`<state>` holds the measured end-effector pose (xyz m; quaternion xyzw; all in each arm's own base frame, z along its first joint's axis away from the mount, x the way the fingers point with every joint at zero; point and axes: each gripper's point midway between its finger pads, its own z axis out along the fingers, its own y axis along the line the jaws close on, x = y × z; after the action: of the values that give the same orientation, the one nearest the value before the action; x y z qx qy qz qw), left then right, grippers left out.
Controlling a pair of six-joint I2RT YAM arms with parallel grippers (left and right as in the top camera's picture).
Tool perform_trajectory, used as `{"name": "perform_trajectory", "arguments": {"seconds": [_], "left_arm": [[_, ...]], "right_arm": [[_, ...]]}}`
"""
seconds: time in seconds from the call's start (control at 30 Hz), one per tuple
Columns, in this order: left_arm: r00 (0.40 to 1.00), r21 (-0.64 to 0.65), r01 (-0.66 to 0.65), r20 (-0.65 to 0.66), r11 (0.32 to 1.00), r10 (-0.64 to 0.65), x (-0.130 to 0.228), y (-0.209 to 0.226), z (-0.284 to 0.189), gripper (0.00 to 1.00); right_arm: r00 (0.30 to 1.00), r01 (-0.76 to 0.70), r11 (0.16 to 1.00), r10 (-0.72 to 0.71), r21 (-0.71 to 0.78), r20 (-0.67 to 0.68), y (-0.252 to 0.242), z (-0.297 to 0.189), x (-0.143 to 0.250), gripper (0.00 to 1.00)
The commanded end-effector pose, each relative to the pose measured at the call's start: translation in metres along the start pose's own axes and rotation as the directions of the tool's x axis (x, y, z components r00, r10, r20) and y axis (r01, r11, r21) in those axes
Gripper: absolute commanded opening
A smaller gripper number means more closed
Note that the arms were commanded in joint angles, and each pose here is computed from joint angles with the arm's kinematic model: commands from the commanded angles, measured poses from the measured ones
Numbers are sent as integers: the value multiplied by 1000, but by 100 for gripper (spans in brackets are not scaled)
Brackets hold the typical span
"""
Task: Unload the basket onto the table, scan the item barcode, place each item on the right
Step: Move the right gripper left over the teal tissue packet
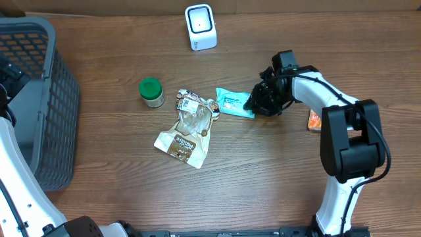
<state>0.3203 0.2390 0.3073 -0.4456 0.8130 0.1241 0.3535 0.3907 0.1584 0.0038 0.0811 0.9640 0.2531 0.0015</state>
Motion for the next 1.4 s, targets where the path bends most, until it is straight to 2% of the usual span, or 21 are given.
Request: {"name": "perform_trajectory", "arguments": {"seconds": [0.0, 0.03, 0.07, 0.23, 0.37, 0.53, 0.67, 0.97, 1.1, 1.17, 1.23, 1.3, 1.37], "left_arm": [[1000, 6, 27, 13, 1000, -27, -6, -1, -3, 100], [1000, 6, 27, 13, 1000, -27, -6, -1, -2, 100], [1000, 6, 27, 13, 1000, -27, -6, -1, -2, 100], [1000, 6, 27, 13, 1000, -27, -6, -1, -3, 100], [1000, 6, 27, 13, 1000, -27, -6, -1, -2, 100], [1000, 6, 27, 13, 1000, -27, -6, -1, -2, 100], [1000, 6, 27, 13, 1000, -27, -6, -1, -2, 100], [1000, 6, 27, 13, 1000, -27, -6, -1, -2, 100], [1000, 6, 27, 13, 1000, -27, -6, -1, -3, 100], [1000, 6, 27, 13, 1000, -27, -6, -1, -3, 100], [1000, 6, 27, 13, 1000, -27, -6, -1, -2, 100], [1000, 6, 27, 13, 1000, -27, -6, -1, -3, 100], [1000, 6, 27, 13, 1000, -27, -6, -1, -3, 100]], "right_arm": [[999, -28, 982, 31, 185, -12, -31, 27, 10, 15], [1000, -21, 979, 22, 204, -7, -31, 28, 10, 6], [1000, -13, 977, 14, 213, -5, -30, 29, 11, 4], [999, -22, 973, 29, 228, -27, -30, 23, 14, 4], [999, -8, 974, 17, 228, -35, -18, -11, 11, 4], [994, 72, 978, -86, 196, 65, 21, -79, 3, 4], [980, 89, 974, -124, 210, 158, 35, -121, 7, 4], [985, 91, 970, -121, 224, 122, 32, -118, 19, 4], [981, 85, 954, -130, 288, 144, 23, -119, 13, 4], [980, 71, 945, -127, 320, 156, 14, -119, 7, 29], [979, 80, 939, -137, 334, 151, 4, -116, 0, 43], [979, 116, 939, -162, 323, 121, -3, -108, -4, 54], [978, 166, 943, -195, 287, 74, -9, -98, -6, 58]]}}
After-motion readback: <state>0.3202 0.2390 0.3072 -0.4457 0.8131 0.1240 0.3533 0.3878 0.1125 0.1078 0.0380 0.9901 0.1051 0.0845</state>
